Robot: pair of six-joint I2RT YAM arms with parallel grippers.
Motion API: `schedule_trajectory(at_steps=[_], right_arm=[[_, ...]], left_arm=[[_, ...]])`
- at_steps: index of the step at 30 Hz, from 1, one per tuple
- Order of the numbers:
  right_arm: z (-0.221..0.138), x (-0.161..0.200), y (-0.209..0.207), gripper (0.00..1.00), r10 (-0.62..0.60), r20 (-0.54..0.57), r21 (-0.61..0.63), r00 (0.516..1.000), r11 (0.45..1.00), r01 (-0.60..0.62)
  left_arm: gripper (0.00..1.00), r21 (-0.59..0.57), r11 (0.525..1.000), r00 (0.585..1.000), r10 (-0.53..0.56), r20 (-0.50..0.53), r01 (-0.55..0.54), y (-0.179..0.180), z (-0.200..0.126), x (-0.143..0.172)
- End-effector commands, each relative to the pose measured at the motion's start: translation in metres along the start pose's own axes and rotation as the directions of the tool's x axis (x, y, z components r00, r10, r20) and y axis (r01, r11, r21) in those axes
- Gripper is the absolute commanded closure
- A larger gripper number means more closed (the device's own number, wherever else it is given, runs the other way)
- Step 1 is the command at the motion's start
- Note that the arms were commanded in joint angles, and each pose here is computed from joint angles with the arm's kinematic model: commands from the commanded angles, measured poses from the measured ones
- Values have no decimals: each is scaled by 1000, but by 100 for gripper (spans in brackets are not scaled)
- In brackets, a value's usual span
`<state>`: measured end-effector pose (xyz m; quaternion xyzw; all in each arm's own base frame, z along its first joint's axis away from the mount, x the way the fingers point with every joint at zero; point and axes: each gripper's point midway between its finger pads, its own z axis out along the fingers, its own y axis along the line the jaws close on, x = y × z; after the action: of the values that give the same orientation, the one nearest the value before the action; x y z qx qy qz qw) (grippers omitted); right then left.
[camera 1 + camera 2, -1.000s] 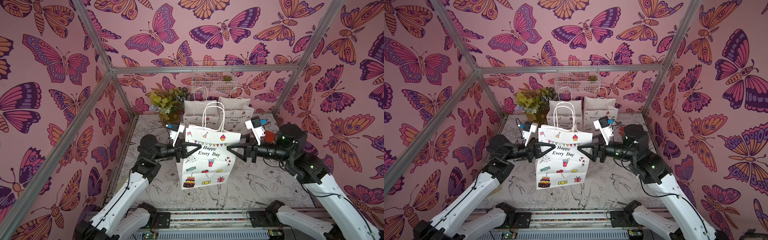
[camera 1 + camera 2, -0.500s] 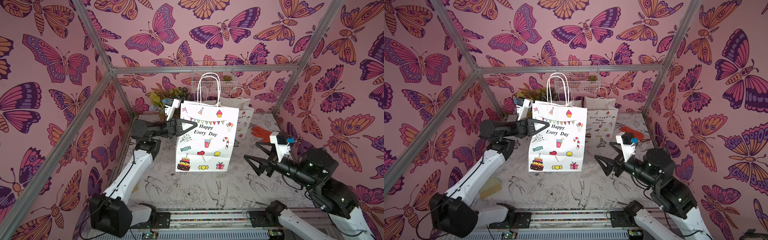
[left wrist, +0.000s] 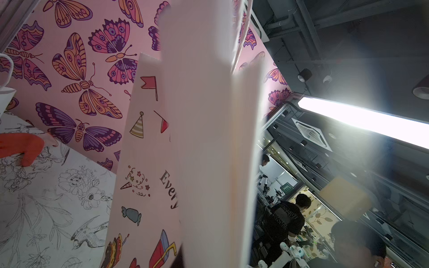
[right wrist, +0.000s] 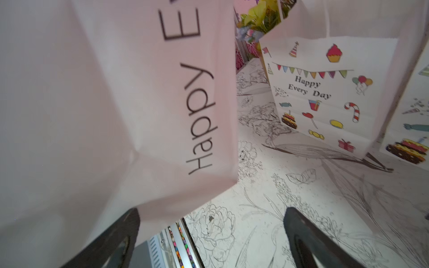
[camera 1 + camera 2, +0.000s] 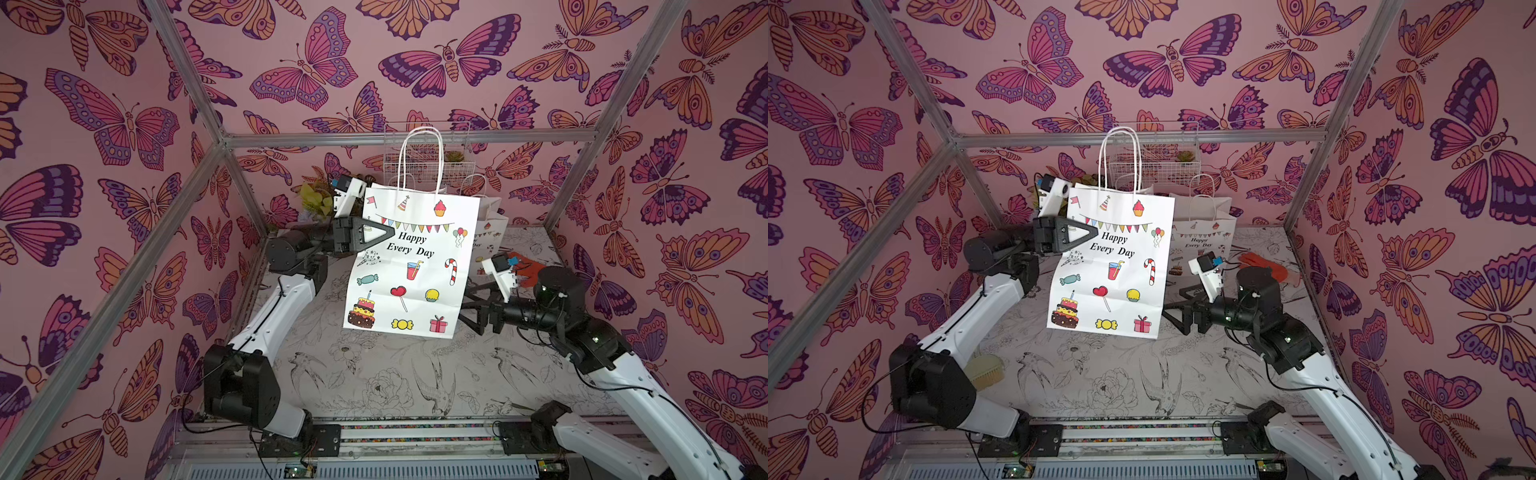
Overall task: Put away the paper bag
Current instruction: Press the paper bag.
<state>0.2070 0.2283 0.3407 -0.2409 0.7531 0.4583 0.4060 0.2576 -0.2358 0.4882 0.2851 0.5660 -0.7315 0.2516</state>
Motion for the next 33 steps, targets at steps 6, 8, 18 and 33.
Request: schedule_trajectory(at_steps=[6,8,18,33], right_arm=[[8,-29,29,0,16,78,-205,997,979,1],[11,-32,31,1,22,76,-229,997,973,-4],[13,-40,42,1,38,82,-304,996,953,-12],[-37,-46,91,11,-15,163,-387,987,919,78]], left_arm=[[88,24,999,999,31,-19,-30,-20,3,9],[86,33,999,999,27,-29,-26,-21,7,12],[76,54,998,997,15,-69,-11,-25,15,26],[91,4,1000,1000,21,18,-21,-17,4,27]])
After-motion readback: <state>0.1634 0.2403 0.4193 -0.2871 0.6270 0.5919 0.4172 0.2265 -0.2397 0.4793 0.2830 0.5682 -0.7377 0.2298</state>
